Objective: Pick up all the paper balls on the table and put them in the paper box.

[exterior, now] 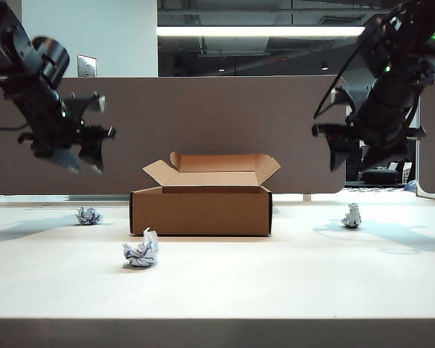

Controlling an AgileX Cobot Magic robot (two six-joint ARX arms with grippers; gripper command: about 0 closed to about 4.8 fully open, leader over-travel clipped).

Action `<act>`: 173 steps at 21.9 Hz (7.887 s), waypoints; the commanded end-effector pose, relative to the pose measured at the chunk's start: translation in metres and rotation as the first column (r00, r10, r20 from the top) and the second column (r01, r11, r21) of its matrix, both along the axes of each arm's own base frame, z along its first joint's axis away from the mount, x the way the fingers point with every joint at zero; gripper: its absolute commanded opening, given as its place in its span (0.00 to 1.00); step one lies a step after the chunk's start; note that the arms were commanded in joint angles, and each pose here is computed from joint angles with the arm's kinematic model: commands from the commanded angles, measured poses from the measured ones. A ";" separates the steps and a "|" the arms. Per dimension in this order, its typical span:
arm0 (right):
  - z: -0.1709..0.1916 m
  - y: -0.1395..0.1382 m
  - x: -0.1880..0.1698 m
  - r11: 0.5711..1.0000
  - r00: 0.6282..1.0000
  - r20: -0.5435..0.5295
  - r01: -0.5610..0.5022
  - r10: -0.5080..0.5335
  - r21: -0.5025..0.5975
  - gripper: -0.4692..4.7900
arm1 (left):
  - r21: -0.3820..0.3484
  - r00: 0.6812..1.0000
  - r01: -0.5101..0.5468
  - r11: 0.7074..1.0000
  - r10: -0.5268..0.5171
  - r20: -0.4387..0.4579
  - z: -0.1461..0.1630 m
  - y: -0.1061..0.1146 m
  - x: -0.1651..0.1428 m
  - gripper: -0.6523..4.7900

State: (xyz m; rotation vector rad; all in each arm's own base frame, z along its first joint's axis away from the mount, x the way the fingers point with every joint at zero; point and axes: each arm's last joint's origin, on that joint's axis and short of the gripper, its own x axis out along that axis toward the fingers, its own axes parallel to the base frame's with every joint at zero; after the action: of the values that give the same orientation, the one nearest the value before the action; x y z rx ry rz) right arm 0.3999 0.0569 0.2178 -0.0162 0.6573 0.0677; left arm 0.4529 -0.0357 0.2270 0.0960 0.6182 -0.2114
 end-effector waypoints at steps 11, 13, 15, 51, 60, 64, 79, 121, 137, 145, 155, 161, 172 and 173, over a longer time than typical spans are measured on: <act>-0.008 0.001 0.001 1.000 0.997 -0.083 0.011 -0.009 0.026 0.64 | -0.049 0.974 -0.002 0.999 -0.009 -0.228 -0.023 -0.003 0.022 0.57; -0.012 0.002 0.005 0.999 0.991 -0.133 0.009 -0.003 0.041 0.64 | -0.047 0.968 -0.001 0.999 -0.011 -0.251 -0.027 -0.004 0.021 0.57; -0.015 0.003 0.010 0.999 0.987 -0.159 0.007 -0.001 0.038 0.64 | -0.047 0.966 0.000 0.999 -0.012 -0.258 -0.030 -0.004 0.022 0.58; -0.053 -0.005 0.029 0.997 0.924 -0.380 -0.002 0.033 0.080 0.47 | -0.027 0.929 -0.022 0.999 0.010 -0.370 -0.051 -0.007 0.020 0.57; -0.052 -0.005 0.030 0.997 0.929 -0.368 -0.023 0.047 0.068 0.16 | -0.026 0.930 -0.022 0.999 0.011 -0.368 -0.051 -0.007 0.020 0.20; -0.041 -0.005 0.034 0.997 0.941 -0.335 -0.024 0.046 0.069 0.12 | -0.029 0.936 -0.022 0.999 0.010 -0.351 -0.044 -0.007 0.022 0.16; 0.077 0.068 0.045 0.831 0.874 -0.073 -0.428 0.481 0.356 0.12 | -0.296 0.937 0.205 0.933 -0.275 -0.217 0.052 -0.085 0.009 0.16; 0.176 0.027 -0.079 0.926 0.882 -0.297 -0.378 0.364 0.013 0.42 | 0.046 0.854 0.443 0.895 -0.406 -0.324 0.090 -0.124 -0.195 0.44; 0.178 0.020 -0.082 0.943 0.895 -0.313 -0.334 0.318 0.005 0.43 | -0.020 0.712 0.446 0.895 -0.368 -0.598 -0.019 -0.142 -0.171 0.49; 0.177 0.020 -0.082 0.943 0.894 -0.315 -0.334 0.318 0.005 0.43 | -0.012 0.715 0.451 0.893 -0.369 -0.594 -0.020 -0.145 -0.171 0.57; 0.177 0.020 -0.082 0.946 0.899 -0.316 -0.325 0.304 -0.015 0.43 | 0.035 0.717 0.451 0.892 -0.339 -0.610 -0.028 -0.148 -0.170 0.57; 0.177 0.020 -0.082 0.946 0.899 -0.316 -0.325 0.303 -0.016 0.43 | 0.036 0.702 0.462 0.886 -0.340 -0.626 -0.034 -0.151 -0.171 0.57; 0.177 0.019 -0.082 0.951 0.906 -0.323 -0.304 0.273 -0.049 0.43 | 0.039 0.692 0.468 0.883 -0.339 -0.637 -0.044 -0.156 -0.168 0.15; 0.177 0.019 -0.082 0.951 0.906 -0.323 -0.304 0.273 -0.049 0.43 | 0.039 0.697 0.468 0.883 -0.342 -0.630 -0.042 -0.157 -0.167 0.15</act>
State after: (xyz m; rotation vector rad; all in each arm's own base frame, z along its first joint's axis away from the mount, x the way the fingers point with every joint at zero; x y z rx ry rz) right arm 0.3204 0.0758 0.3911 -0.2011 0.9894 0.3292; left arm 0.2837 -0.1910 0.1823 0.3754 1.2938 -0.6330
